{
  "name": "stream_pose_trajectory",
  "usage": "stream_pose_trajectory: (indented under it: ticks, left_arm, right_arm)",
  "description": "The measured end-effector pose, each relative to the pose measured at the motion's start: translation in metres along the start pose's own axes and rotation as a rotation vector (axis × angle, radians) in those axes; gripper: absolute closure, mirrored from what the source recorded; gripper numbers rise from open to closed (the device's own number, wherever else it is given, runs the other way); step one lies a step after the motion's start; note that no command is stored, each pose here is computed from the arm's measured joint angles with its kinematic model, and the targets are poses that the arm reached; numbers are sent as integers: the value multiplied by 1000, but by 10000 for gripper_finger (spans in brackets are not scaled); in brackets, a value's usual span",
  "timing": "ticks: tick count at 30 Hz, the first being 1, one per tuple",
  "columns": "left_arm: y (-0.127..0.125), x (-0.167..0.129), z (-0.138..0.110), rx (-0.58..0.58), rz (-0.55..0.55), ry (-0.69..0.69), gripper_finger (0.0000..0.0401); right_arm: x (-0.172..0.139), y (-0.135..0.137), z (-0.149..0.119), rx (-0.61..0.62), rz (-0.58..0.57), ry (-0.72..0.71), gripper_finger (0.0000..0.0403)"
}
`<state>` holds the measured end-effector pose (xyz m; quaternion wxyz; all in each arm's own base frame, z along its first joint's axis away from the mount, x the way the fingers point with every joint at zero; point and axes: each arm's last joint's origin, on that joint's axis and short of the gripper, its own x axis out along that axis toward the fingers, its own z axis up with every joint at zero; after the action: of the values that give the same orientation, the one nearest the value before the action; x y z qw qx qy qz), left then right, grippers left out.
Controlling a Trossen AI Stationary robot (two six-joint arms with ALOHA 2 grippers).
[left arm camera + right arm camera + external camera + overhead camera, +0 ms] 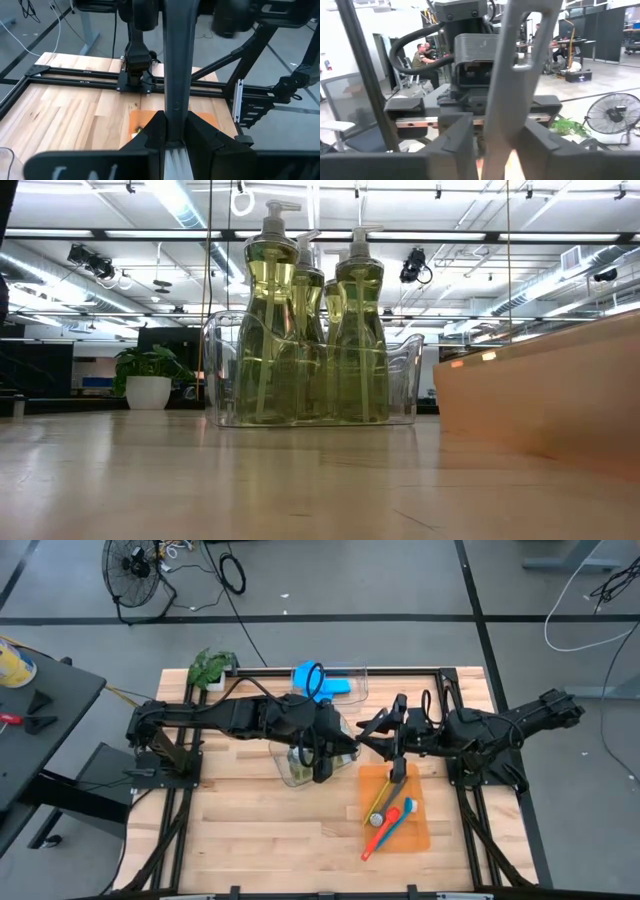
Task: Pick & Place Kitchen Sink Supplies
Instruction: Put the gray dish brush into the orange bin
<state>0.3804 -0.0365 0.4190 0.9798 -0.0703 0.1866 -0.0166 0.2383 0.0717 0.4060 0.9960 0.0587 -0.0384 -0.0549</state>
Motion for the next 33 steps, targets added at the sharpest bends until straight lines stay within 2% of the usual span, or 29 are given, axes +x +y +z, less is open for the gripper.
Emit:
stream_pose_trajectory:
  ticks: [4, 7, 11, 14, 21, 26, 29, 33]
  left_arm:
    - [0, 0, 0, 10, 1, -1, 340]
    - [1, 0, 0, 19, 6, -2, 325]
    - [2, 0, 1, 19, 8, -4, 300]
    - [4, 0, 0, -9, 26, 3, 273]
    - [6, -9, -1, -7, 74, 35, 171]
    - [10, -39, 6, -45, 86, 40, 128]
    - [12, -62, 10, -63, 96, 40, 127]
    - [13, -90, 11, -54, 123, 56, 139]
  right_arm:
    - [0, 0, 0, -6, -7, 0, 312]
    - [0, 0, 0, -23, -7, 0, 340]
    - [0, 0, 0, -58, -6, 0, 340]
    - [0, 0, 0, -70, -6, 0, 325]
    - [-3, -1, 0, -101, 0, 16, 329]
    - [-13, -7, -6, -80, -6, 133, 332]
    - [-22, -11, -13, -64, -1, 242, 330]
    - [-32, -13, -26, -80, 60, 412, 329]
